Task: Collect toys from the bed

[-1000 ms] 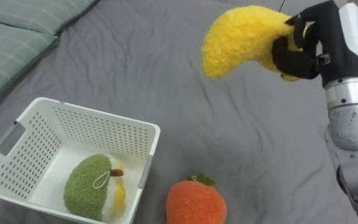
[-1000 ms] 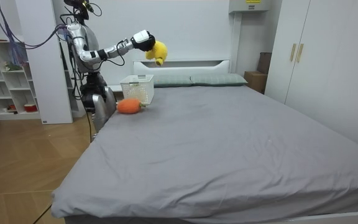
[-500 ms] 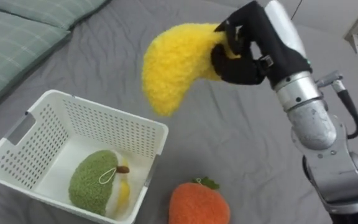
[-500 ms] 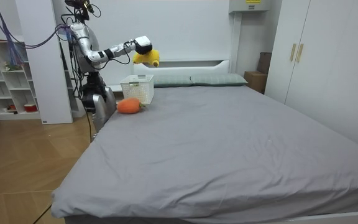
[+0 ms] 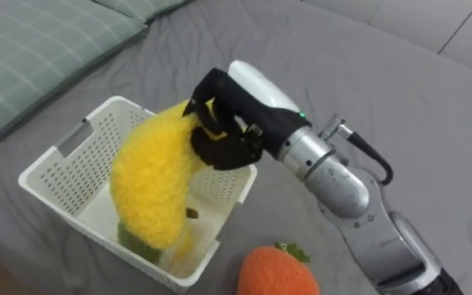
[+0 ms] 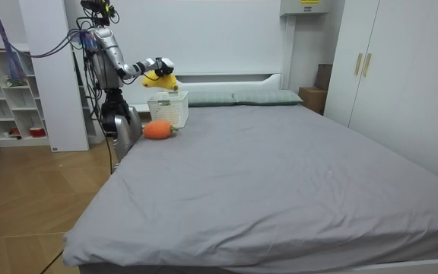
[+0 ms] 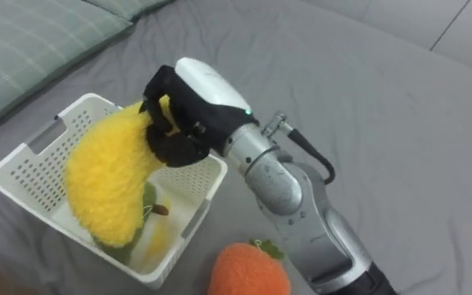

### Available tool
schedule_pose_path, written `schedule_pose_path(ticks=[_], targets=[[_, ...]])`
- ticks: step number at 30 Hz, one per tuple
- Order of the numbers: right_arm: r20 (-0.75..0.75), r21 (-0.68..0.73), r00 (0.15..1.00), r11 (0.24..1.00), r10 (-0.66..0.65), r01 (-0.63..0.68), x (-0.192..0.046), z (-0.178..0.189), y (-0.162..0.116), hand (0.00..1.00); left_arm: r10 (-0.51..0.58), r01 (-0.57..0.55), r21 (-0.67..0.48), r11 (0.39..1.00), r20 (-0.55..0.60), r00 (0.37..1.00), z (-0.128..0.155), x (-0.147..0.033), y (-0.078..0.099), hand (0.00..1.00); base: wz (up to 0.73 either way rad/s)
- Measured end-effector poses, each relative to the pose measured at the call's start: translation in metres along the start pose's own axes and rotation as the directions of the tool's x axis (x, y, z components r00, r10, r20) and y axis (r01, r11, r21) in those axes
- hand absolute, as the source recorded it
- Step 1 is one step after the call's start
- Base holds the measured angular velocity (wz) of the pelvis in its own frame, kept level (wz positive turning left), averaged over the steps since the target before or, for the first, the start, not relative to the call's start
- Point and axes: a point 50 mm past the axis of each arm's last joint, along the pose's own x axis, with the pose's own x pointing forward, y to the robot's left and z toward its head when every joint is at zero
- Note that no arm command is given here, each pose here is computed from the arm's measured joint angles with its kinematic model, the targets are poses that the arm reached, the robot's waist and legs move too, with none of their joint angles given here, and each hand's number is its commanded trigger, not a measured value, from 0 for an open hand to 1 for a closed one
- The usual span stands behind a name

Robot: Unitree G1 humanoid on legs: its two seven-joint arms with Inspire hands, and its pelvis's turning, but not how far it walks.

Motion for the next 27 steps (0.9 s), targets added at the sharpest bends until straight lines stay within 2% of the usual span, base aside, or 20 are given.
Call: schedule_pose_path(ticks=[4, 5, 6, 7, 8, 9, 13, 27], targets=[[-0.035, 0.027, 0.994, 0.995, 0.100, -0.099, 0.007, -0.006, 0.018, 1.00, 0.006, -0.006, 0.011, 1.000, -0.010, 1.000, 0.001, 0.000, -0.002, 0.00, 0.16], [-0.043, 0.029, 0.993, 0.994, 0.109, -0.108, 0.007, -0.008, 0.020, 0.71, 0.006, -0.006, 0.015, 1.000, -0.013, 1.000, 0.000, 0.000, -0.002, 0.00, 0.12], [-0.059, 0.037, 0.991, 0.992, 0.122, -0.120, 0.009, -0.010, 0.023, 0.61, 0.007, -0.006, 0.021, 1.000, -0.020, 1.000, 0.000, 0.000, -0.002, 0.00, 0.08], [-0.073, 0.041, 0.988, 0.990, 0.136, -0.133, 0.009, -0.013, 0.026, 0.25, 0.005, -0.005, 0.026, 1.000, -0.024, 1.000, 0.000, 0.000, -0.003, 0.00, 0.06], [-0.080, 0.044, 0.986, 0.989, 0.143, -0.140, 0.009, -0.015, 0.027, 0.04, 0.004, -0.004, 0.028, 1.000, -0.024, 1.000, 0.000, 0.000, -0.003, 0.00, 0.03], [-0.097, 0.050, 0.983, 0.987, 0.155, -0.151, 0.009, -0.018, 0.030, 0.00, 0.002, -0.001, 0.034, 0.999, -0.023, 1.000, 0.000, 0.000, -0.004, 0.00, 0.00], [-0.145, 0.068, 0.972, 0.982, 0.187, -0.179, 0.008, -0.029, 0.037, 0.00, -0.003, 0.004, 0.044, 0.999, -0.022, 1.000, 0.000, -0.001, -0.005, 0.00, 0.00], [-0.163, 0.031, 0.969, 0.983, 0.183, -0.180, 0.006, -0.032, 0.035, 0.00, -0.004, 0.006, 0.064, 0.998, -0.033, 0.999, 0.000, 0.000, -0.006, 0.00, 0.02]])
